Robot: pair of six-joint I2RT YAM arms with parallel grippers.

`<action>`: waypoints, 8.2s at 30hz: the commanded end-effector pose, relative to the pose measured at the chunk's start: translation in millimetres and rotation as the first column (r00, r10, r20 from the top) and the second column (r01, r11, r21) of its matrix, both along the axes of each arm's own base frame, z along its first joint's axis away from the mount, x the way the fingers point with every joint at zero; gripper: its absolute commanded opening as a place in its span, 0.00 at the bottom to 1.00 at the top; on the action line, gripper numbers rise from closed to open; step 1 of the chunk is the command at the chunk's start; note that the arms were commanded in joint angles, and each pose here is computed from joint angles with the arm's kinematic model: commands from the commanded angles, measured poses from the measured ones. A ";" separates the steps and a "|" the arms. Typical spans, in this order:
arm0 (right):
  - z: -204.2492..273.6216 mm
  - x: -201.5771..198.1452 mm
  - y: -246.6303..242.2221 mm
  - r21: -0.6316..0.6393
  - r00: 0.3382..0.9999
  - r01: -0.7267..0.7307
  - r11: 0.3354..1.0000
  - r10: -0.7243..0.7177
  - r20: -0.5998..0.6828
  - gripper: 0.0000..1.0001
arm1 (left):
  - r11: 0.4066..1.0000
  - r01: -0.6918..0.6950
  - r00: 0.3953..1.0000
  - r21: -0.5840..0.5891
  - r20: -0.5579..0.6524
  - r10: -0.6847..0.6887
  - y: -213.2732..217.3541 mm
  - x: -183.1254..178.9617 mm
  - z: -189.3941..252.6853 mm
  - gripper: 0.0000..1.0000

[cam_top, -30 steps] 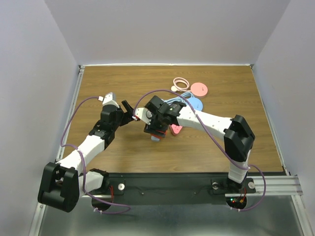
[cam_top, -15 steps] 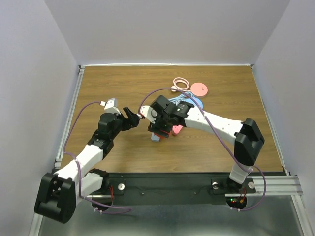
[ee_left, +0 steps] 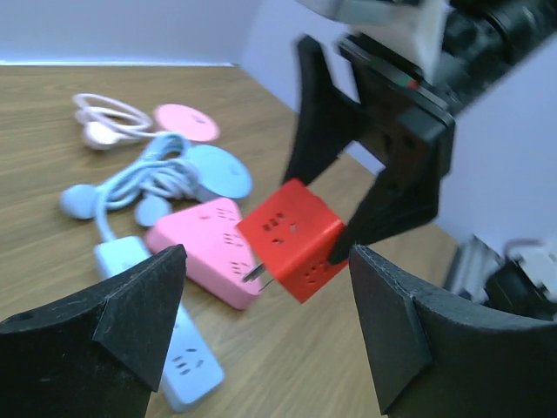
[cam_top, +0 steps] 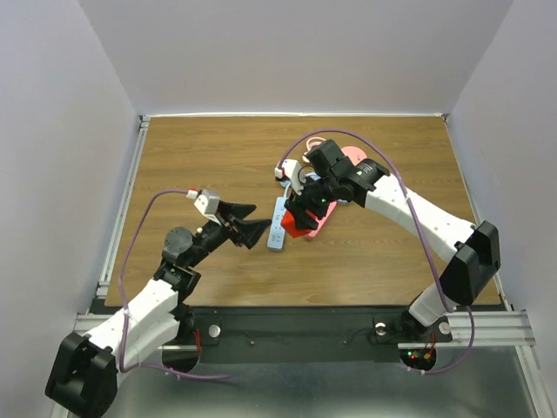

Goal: Insert the plug

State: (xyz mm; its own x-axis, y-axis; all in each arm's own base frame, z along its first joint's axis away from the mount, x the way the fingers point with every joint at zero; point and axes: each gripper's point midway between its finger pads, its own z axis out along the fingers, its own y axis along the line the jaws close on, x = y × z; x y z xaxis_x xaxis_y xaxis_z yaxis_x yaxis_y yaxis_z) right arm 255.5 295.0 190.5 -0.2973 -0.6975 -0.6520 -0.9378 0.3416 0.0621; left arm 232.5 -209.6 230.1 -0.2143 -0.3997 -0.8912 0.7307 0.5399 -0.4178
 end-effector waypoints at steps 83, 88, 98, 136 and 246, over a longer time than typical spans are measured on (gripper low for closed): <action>80.3 -75.6 17.5 0.468 0.969 -0.194 0.862 0.243 -0.045 0.94 | 0.904 0.428 0.876 0.016 0.237 -0.419 -73.7 -96.1 37.2 0.00; 88.1 -84.7 20.7 0.508 0.945 -0.259 0.821 0.323 -0.040 0.94 | 0.891 0.454 0.862 0.014 0.247 -0.443 -73.4 -102.3 40.9 0.00; 84.2 -94.1 29.1 0.552 0.902 -0.301 0.777 0.420 -0.100 0.74 | 0.885 0.465 0.851 0.021 0.264 -0.454 -76.6 -102.2 48.3 0.00; 71.0 12.6 -12.1 0.383 0.983 0.115 0.917 -0.161 0.090 0.00 | 0.955 -0.255 0.938 0.154 -0.202 0.283 6.7 22.3 -44.4 0.92; -131.0 -7.9 53.1 0.035 0.997 -0.073 0.997 0.073 0.001 0.01 | 0.952 -0.265 0.841 0.154 -0.446 0.307 43.4 48.6 -76.5 0.86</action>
